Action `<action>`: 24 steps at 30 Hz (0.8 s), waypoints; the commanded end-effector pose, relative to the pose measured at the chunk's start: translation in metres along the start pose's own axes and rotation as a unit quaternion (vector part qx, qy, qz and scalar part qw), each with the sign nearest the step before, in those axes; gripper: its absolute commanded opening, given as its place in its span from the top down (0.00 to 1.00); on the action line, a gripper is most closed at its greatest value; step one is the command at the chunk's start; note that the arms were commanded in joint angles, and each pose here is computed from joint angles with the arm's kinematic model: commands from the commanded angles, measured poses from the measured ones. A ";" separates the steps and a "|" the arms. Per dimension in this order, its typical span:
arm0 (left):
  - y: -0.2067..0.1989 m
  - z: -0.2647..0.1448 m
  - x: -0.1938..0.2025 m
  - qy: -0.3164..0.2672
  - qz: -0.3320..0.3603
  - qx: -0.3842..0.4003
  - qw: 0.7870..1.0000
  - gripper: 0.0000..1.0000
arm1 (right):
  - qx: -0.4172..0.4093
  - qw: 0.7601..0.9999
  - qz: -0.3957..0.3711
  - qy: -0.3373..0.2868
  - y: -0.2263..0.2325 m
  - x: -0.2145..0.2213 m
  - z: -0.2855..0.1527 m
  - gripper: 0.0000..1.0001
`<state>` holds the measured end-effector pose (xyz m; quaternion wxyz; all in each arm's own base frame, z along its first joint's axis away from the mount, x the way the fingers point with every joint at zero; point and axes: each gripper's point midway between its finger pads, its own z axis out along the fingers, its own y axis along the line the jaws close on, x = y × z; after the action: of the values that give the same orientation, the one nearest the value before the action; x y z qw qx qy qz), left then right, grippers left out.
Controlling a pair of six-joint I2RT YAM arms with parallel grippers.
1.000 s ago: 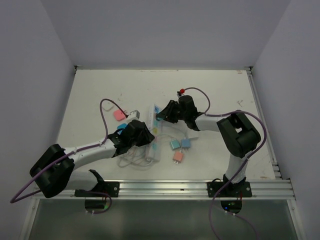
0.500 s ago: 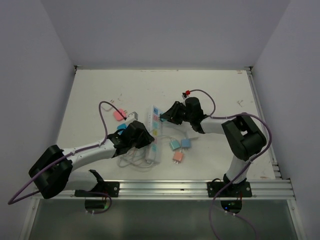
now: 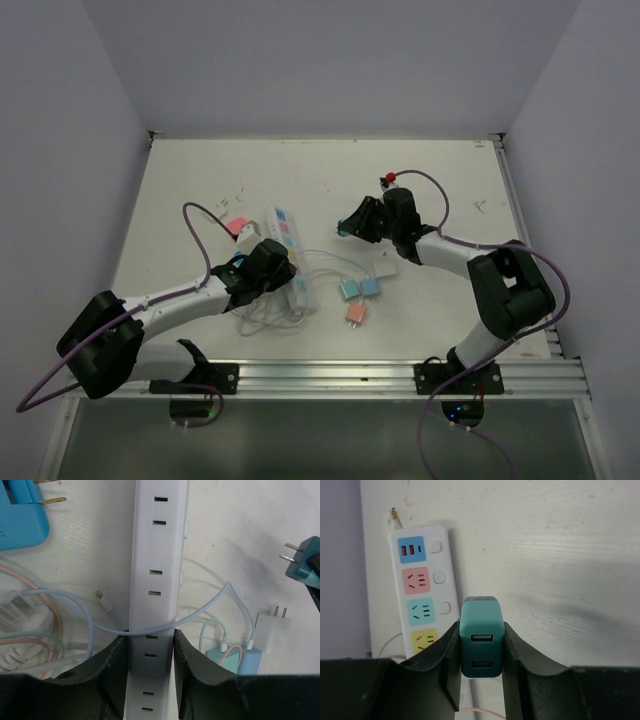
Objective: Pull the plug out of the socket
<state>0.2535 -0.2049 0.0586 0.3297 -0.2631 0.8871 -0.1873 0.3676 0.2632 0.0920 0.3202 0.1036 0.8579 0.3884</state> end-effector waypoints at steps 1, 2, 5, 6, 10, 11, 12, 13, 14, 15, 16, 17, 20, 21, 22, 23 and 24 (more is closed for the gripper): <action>0.074 -0.003 0.013 0.020 0.070 -0.116 0.991 1.00 | 0.067 0.994 -0.069 -0.042 -0.017 -0.024 -0.027 1.00; 0.071 -0.003 0.014 0.021 0.072 -0.109 0.991 1.00 | 0.076 0.994 -0.070 -0.044 -0.022 -0.025 -0.030 1.00; 0.057 -0.001 0.017 0.031 0.081 -0.075 0.993 1.00 | 0.102 0.992 -0.055 -0.041 -0.044 -0.023 -0.039 1.00; 0.052 0.000 0.017 0.031 0.080 -0.064 0.994 1.00 | 0.108 0.992 -0.045 -0.038 -0.050 -0.022 -0.040 1.00; 0.039 0.000 0.017 0.034 0.091 -0.033 0.995 1.00 | 0.113 0.993 -0.019 -0.010 -0.071 0.002 -0.042 0.97; 0.036 0.000 0.018 0.036 0.098 -0.024 0.994 1.00 | 0.111 0.994 -0.014 -0.007 -0.073 0.005 -0.042 0.95; 0.034 0.000 0.018 0.037 0.099 -0.019 0.994 1.00 | 0.111 0.994 -0.009 -0.005 -0.076 0.008 -0.043 0.91; 0.029 0.000 0.016 0.032 0.099 -0.008 0.995 1.00 | 0.112 0.994 -0.002 0.001 -0.080 0.014 -0.044 0.89; 0.026 0.000 0.016 0.034 0.105 0.001 0.994 1.00 | 0.111 0.994 0.000 0.003 -0.081 0.016 -0.045 0.87; 0.024 0.000 0.017 0.035 0.108 0.007 0.994 1.00 | 0.112 0.994 0.004 0.005 -0.083 0.017 -0.047 0.83; 0.017 0.001 0.016 0.031 0.107 0.020 0.994 1.00 | 0.107 0.994 0.006 0.009 -0.084 0.020 -0.048 0.81; 0.014 0.001 0.016 0.034 0.111 0.028 0.993 1.00 | 0.105 0.994 0.009 0.009 -0.085 0.020 -0.051 0.78; -0.001 0.002 0.015 0.034 0.116 0.051 0.991 1.00 | 0.096 0.995 0.019 0.016 -0.088 0.022 -0.056 0.53; -0.006 0.003 0.014 0.033 0.118 0.056 0.991 1.00 | 0.097 0.995 0.023 0.017 -0.091 0.022 -0.057 0.46; -0.009 0.005 0.016 0.037 0.121 0.059 0.990 1.00 | 0.101 0.994 0.027 0.020 -0.095 0.025 -0.059 0.39; -0.011 0.007 0.017 0.041 0.126 0.061 0.989 1.00 | 0.103 0.994 0.030 0.019 -0.097 0.024 -0.061 0.32; -0.019 0.010 0.015 0.041 0.128 0.065 0.989 1.00 | 0.106 0.994 0.031 0.016 -0.099 0.022 -0.065 0.22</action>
<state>0.2550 -0.2228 0.0614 0.3415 -0.1603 0.8995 -0.2205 0.3226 0.1713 0.0355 0.2820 0.1593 0.8988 0.2954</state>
